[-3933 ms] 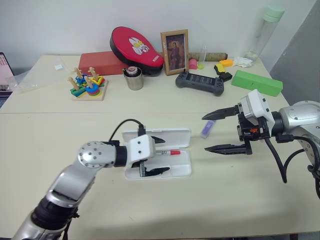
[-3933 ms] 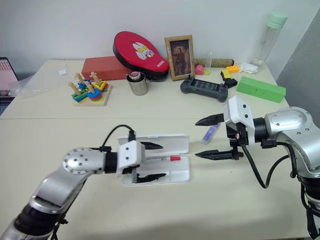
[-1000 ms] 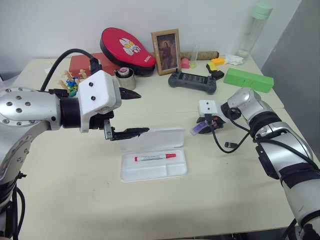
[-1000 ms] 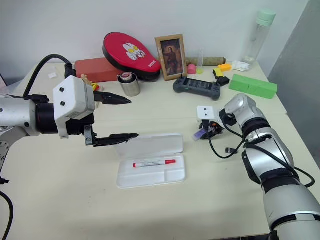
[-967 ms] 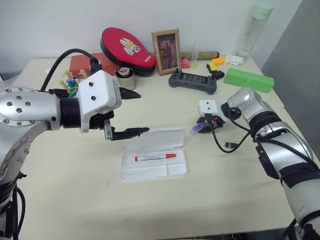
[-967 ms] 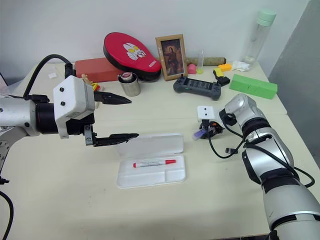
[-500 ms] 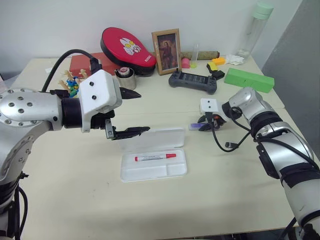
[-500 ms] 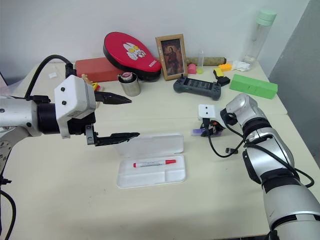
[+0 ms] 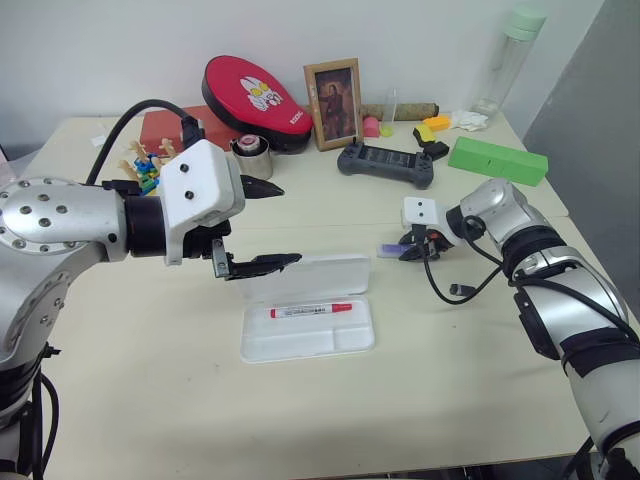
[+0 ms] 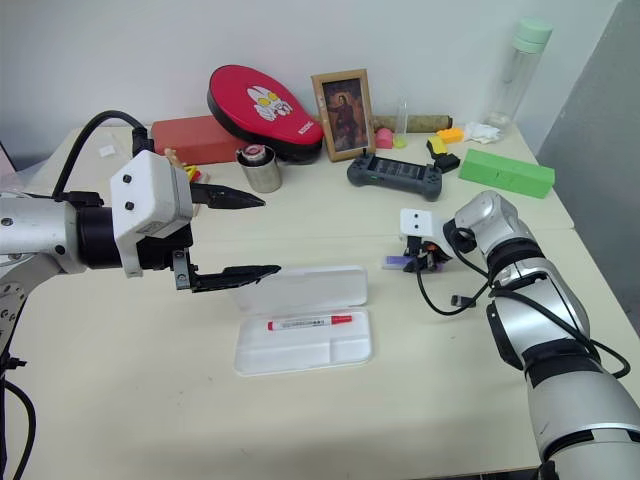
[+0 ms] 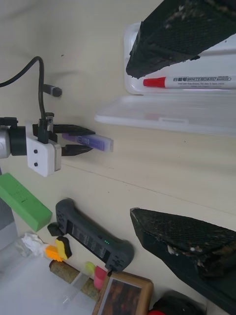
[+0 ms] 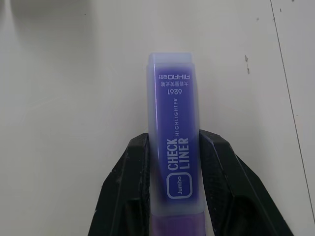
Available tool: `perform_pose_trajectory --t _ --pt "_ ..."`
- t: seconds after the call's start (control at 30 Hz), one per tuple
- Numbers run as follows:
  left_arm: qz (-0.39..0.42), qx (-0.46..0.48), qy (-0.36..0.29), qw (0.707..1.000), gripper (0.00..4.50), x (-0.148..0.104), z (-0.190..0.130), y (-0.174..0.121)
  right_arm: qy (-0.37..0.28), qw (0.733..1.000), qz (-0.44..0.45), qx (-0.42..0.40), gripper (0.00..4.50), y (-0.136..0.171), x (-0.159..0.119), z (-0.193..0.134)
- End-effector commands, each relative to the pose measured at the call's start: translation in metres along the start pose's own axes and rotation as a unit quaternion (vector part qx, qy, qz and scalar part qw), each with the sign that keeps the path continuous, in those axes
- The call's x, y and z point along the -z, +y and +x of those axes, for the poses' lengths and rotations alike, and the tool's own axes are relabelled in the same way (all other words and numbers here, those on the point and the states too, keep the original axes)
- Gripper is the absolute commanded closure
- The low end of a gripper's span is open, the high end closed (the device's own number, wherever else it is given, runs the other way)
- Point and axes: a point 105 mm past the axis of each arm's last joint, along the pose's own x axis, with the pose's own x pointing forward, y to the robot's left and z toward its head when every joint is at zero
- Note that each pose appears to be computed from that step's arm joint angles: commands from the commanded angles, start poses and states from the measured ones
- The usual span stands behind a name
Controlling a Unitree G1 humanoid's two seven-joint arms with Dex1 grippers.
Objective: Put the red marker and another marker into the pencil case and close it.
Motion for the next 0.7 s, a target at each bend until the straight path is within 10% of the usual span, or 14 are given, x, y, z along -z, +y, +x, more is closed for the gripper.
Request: perform_pose_trajectory --t 0.03,0.7 --pt "0.016 -0.013 -0.005 1.000 0.00 -0.006 -0.003 0.003 0.001 1.000 0.004 0.011 3.45 -0.001 0.005 -0.002" --pt "-0.066 -0.015 0.006 0.998 0.00 -0.001 -0.036 -0.013 -0.167 0.978 -0.126 0.008 3.45 -0.014 -0.079 -0.072"
